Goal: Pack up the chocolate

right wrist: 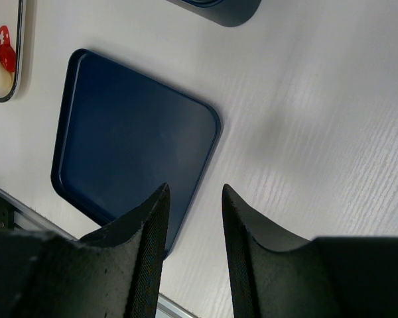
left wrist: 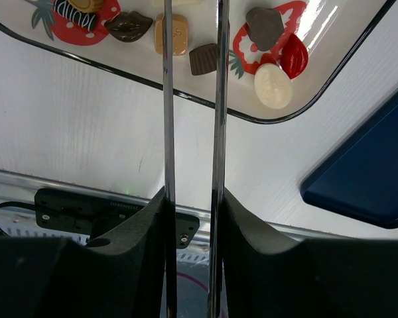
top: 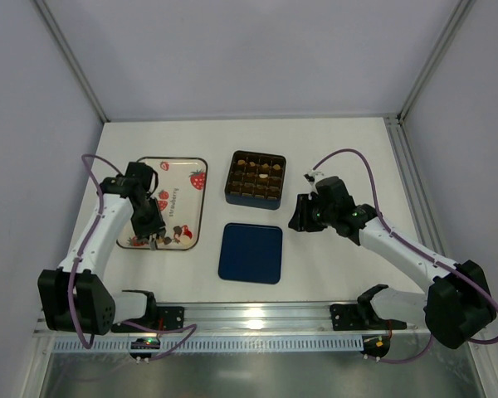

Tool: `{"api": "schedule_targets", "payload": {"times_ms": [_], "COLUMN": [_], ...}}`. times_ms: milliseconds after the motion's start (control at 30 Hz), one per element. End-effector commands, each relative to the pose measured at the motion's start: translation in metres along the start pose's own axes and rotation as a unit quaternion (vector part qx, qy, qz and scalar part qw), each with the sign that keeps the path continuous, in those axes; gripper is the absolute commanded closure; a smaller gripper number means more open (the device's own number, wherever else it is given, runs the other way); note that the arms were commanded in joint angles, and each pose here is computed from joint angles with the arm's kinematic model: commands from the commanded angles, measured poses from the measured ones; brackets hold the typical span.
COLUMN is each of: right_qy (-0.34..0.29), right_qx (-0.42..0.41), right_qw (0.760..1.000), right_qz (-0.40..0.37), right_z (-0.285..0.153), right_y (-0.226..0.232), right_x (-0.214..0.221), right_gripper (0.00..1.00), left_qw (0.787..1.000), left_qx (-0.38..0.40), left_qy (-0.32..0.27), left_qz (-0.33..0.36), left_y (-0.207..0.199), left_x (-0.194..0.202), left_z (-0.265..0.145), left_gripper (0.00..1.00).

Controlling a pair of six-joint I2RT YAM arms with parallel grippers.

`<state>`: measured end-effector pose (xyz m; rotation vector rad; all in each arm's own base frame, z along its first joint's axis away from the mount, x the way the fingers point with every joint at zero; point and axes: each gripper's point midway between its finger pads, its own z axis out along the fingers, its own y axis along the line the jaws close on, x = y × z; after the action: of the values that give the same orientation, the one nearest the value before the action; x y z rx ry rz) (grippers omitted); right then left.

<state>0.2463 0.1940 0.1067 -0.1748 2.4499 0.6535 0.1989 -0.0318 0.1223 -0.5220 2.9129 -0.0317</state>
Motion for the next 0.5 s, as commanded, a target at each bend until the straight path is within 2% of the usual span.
{"api": "schedule_targets", "payload": {"times_ms": [0, 233, 467], "right_qy": [-0.021, -0.025, -0.03], "right_qx": [-0.013, -0.01, 0.004], "right_qw": [1.0, 1.0, 0.999], "right_qz": [-0.004, -0.006, -0.009], "right_z": [-0.001, -0.002, -0.006], "right_y": [0.008, 0.008, 0.005], "right_x": [-0.012, -0.014, -0.02], "right_gripper": [0.6, 0.6, 0.6], "left_qw": [1.0, 1.0, 0.998], "left_qx": [0.01, 0.017, 0.028], "left_qy": [-0.003, -0.022, -0.052], "left_qz": [0.004, 0.009, 0.014], "left_y": [-0.006, -0.011, -0.018], "left_x": [-0.002, -0.014, -0.034], "left_z": [0.004, -0.008, -0.031], "left_gripper": [0.69, 0.77, 0.78]}}
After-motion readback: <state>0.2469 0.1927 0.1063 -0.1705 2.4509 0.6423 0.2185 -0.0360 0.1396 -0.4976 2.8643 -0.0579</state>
